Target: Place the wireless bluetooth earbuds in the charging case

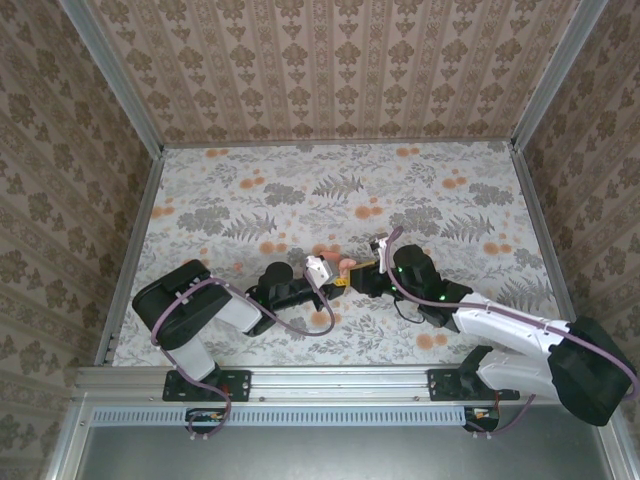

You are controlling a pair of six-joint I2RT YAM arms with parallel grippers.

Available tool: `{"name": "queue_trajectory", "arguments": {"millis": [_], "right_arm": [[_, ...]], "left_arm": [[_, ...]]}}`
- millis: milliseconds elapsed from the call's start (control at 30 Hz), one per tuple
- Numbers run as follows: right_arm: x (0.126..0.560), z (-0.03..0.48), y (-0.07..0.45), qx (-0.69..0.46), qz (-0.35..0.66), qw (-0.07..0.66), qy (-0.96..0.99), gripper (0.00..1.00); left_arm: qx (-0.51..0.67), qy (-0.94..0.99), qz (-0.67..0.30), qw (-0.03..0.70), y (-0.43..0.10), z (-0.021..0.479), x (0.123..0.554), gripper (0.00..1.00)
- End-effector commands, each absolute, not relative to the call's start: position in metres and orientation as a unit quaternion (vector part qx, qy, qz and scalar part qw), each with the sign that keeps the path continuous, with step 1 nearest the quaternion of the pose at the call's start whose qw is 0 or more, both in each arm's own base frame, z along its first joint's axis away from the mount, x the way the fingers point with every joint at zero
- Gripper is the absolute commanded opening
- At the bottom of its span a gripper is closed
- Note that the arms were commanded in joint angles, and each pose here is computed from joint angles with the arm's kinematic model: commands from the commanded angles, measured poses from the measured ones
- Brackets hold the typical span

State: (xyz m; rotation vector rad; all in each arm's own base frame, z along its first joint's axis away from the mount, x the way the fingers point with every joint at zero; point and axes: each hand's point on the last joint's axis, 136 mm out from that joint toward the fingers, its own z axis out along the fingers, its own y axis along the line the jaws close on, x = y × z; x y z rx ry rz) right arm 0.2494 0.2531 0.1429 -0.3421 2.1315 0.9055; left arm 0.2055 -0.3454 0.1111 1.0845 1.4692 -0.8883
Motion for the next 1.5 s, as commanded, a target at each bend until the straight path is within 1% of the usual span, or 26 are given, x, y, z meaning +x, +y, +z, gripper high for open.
{"name": "queue_trajectory", "arguments": {"millis": [0,300,533,600,700,800,900,1000,1133,1467], "right_arm": [[0.244,0.15,0.255,-0.146,0.367,0.396,0.829,0.36],[0.246,0.162,0.248,-0.135,0.362,0.415,0.823,0.43],[0.241,0.185,0.242,-0.125,0.366,0.422,0.82,0.44],[0.24,0.191,0.234,-0.106,0.356,0.418,0.829,0.46],[0.234,0.188,0.224,-0.08,0.34,0.381,0.856,0.47],[0.222,0.172,0.218,-0.049,0.32,0.305,0.896,0.47],[0.211,0.166,0.223,-0.029,0.332,0.244,0.911,0.47],[0.205,0.161,0.23,-0.01,0.342,0.203,0.918,0.46],[0.207,0.163,0.239,-0.016,0.343,0.19,0.92,0.46],[0.223,0.168,0.253,-0.034,0.346,0.204,0.915,0.47]], "left_arm": [[0.44,0.589,-0.387,0.557,-0.35,0.14,0.21,0.12],[0.44,0.587,-0.387,0.558,-0.349,0.142,0.21,0.12],[0.441,0.587,-0.384,0.56,-0.347,0.142,0.209,0.12],[0.439,0.588,-0.382,0.561,-0.346,0.141,0.209,0.12],[0.439,0.589,-0.378,0.563,-0.344,0.142,0.21,0.12],[0.441,0.591,-0.374,0.563,-0.343,0.141,0.21,0.12],[0.443,0.593,-0.371,0.561,-0.343,0.139,0.21,0.12],[0.442,0.592,-0.371,0.562,-0.343,0.14,0.209,0.12],[0.443,0.592,-0.371,0.561,-0.343,0.14,0.209,0.12],[0.445,0.591,-0.368,0.563,-0.342,0.14,0.209,0.12]]}}
